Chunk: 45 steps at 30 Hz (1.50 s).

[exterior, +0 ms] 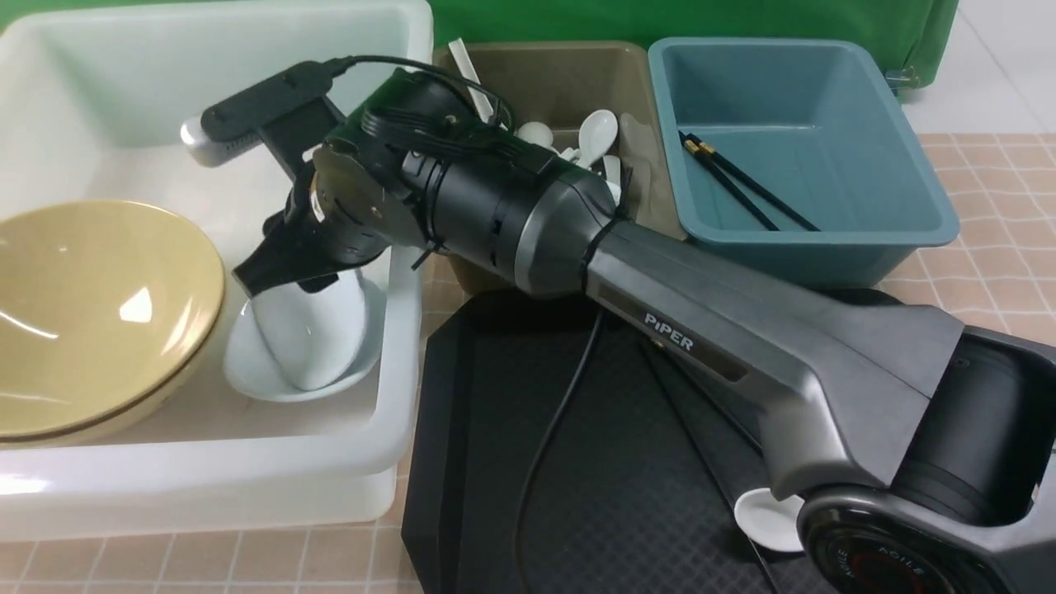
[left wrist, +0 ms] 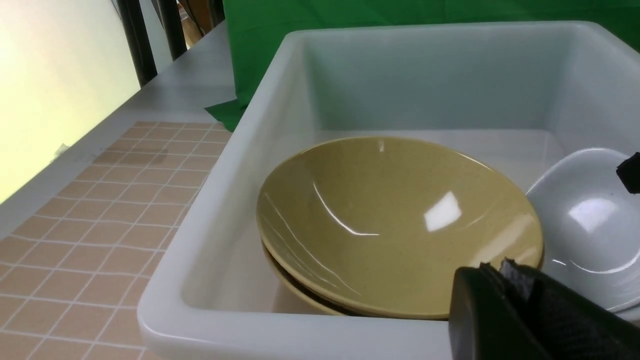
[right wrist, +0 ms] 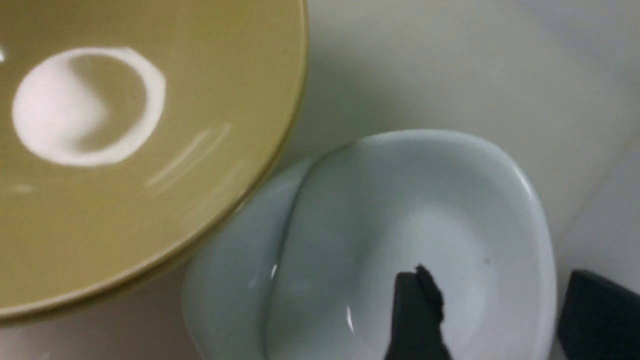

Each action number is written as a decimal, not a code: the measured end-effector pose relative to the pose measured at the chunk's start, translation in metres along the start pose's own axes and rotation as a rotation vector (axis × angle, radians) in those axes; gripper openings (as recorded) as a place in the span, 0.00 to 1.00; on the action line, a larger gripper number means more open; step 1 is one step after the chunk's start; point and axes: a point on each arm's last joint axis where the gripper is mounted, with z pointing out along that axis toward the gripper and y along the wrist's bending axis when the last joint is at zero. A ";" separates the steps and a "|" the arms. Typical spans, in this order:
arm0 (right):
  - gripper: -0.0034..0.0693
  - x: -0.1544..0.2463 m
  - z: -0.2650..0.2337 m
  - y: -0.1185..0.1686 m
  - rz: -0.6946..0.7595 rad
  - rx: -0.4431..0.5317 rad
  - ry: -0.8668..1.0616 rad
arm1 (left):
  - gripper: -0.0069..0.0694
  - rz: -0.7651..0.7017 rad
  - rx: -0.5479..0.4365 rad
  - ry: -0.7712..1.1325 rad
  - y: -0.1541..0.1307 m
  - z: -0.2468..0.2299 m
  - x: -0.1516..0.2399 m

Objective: On brown table put chopsticks spoon bowls plates into blue grey white boxes.
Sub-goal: 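Place the white bowl into the white bin on top of the stacked bowls with the right gripper, then reach down and grasp the white spoon resting in the bowl with the right gripper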

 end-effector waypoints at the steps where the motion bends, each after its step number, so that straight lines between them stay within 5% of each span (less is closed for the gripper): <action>1: 0.70 -0.002 -0.007 -0.001 -0.027 0.004 0.016 | 0.09 0.000 0.000 0.000 0.000 0.000 0.000; 3: 0.74 -0.006 -0.021 -0.004 -0.069 0.011 0.030 | 0.09 0.000 0.000 0.000 0.000 0.000 0.000; 10: 0.78 -0.046 -0.198 -0.053 -0.189 0.065 -0.157 | 0.09 -0.043 0.034 -0.012 -0.003 0.000 -0.001; 16: 0.79 0.024 -0.266 -0.149 -0.070 0.237 0.058 | 0.09 -0.058 0.107 -0.099 -0.011 0.003 -0.005; 21: 0.79 0.145 -0.213 -0.183 0.056 0.227 0.468 | 0.09 -0.041 0.186 -0.194 -0.021 0.008 -0.004; 29: 0.79 0.288 -0.152 -0.149 0.089 0.052 0.742 | 0.09 -0.018 0.202 -0.225 -0.024 0.009 -0.003; 37: 0.74 0.308 -0.138 -0.145 0.070 0.057 0.637 | 0.09 -0.018 0.202 -0.225 -0.024 0.009 -0.003; 42: 0.61 0.311 -0.127 -0.144 0.075 0.049 0.647 | 0.09 -0.017 0.202 -0.225 -0.024 0.009 -0.003; 45: 0.45 0.311 -0.127 -0.143 0.115 0.043 0.656 | 0.09 -0.009 0.198 -0.228 -0.024 0.009 -0.003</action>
